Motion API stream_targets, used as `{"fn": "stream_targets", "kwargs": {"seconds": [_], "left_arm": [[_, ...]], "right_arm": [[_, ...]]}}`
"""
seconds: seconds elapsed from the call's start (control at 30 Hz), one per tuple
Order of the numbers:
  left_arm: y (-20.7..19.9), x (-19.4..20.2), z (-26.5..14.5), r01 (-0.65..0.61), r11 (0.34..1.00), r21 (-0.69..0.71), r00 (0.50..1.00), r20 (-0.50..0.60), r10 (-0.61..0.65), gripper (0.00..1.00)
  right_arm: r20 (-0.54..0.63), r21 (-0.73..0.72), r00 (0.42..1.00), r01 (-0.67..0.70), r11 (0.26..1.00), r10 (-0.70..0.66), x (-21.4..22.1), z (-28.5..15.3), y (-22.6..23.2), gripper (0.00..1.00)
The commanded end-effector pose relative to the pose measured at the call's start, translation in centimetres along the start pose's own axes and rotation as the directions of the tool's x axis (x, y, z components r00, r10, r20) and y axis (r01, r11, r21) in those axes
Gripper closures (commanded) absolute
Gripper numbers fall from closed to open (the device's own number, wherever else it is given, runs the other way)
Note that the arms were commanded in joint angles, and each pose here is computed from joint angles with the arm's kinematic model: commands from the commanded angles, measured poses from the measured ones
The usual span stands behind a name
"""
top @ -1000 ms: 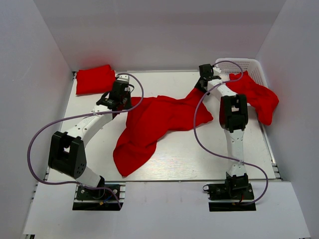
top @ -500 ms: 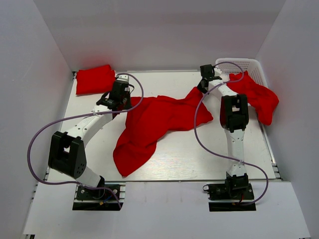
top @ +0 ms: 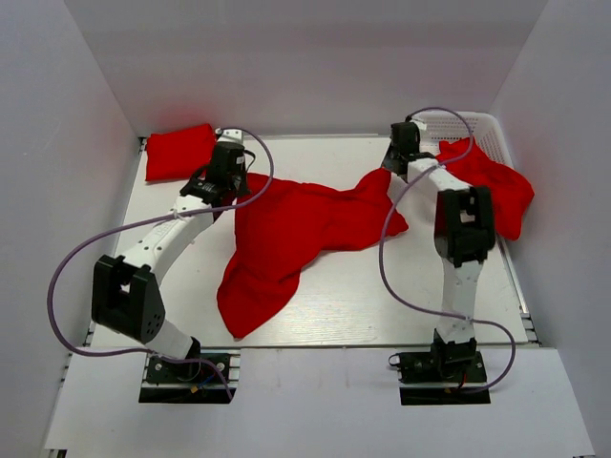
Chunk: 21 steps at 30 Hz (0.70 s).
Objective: Fold and stack the t-shirts
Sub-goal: Flatten out the tshirt
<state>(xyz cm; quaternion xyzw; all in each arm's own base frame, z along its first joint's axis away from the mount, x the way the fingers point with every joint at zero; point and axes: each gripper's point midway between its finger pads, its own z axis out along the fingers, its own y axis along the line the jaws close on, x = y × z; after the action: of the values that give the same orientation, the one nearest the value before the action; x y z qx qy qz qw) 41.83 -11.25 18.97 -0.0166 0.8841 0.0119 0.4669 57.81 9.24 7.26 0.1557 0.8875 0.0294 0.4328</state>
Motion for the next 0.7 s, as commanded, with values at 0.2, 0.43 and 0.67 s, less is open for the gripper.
{"fn": "stream_targets", "kwargs": {"seconds": [0.2, 0.43, 0.67], "left_arm": [[2.5, -12.6, -10.2, 0.006, 1.0, 0.012, 0.92, 0.391, -0.01, 1.0], [4.1, -18.1, -20.4, -0.053, 0.996, 0.067, 0.773, 0.634, -0.002, 1.0], [5.6, -22.1, -31.7, -0.129, 0.984, 0.124, 0.607, 0.794, -0.021, 1.0]], "right_arm": [[0.62, -0.157, 0.783, 0.073, 0.985, 0.041, -20.2, -20.4, 2.0, 1.0], [0.814, -0.192, 0.572, 0.1, 0.976, 0.102, -25.4, -35.6, -0.2, 1.0], [0.933, -0.177, 0.337, 0.118, 0.977, 0.128, -28.2, -51.4, -3.8, 1.0]]}}
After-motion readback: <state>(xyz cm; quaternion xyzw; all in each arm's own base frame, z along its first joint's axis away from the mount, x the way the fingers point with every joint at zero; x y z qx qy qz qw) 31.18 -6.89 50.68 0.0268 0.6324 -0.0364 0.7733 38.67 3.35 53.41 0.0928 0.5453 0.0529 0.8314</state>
